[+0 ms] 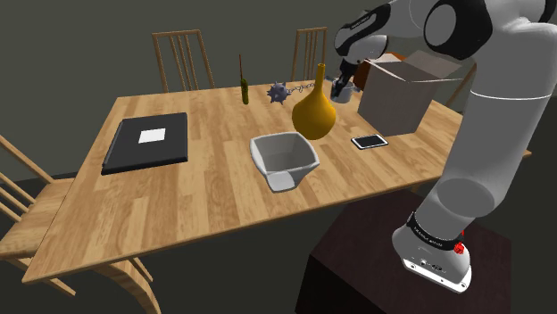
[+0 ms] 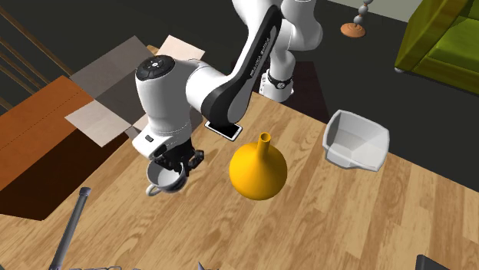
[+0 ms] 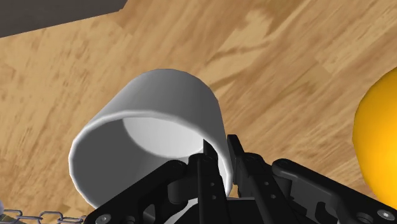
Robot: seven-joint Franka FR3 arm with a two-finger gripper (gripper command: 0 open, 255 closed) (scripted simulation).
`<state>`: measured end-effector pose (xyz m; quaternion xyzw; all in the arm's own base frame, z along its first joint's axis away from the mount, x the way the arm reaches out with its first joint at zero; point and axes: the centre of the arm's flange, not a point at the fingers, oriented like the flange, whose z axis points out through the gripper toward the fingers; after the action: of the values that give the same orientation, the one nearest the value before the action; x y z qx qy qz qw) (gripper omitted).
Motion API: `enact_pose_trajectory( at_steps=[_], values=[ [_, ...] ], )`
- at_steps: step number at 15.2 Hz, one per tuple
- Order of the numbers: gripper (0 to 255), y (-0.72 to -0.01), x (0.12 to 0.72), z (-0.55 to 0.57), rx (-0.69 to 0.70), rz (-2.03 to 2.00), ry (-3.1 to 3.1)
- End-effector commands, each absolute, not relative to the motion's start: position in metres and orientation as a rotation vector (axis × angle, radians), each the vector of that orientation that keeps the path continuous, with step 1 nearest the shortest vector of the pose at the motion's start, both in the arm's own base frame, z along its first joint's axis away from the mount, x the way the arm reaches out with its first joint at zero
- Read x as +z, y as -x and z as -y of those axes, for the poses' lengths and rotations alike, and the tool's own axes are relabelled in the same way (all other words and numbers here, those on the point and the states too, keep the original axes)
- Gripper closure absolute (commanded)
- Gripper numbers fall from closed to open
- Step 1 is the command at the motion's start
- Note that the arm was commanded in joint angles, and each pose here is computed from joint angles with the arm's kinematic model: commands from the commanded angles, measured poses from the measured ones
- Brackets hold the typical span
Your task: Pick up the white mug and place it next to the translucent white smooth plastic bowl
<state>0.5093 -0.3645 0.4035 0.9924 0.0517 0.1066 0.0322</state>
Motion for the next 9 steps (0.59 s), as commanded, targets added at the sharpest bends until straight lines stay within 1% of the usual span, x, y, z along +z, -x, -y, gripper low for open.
enact_pose_trajectory(
  at_steps=[1, 9],
  values=[
    [255, -0.509, 0.414, 0.363, 0.328, -0.159, -3.056],
    [255, -0.509, 0.456, 0.363, 0.328, -0.159, -3.056]
  ],
)
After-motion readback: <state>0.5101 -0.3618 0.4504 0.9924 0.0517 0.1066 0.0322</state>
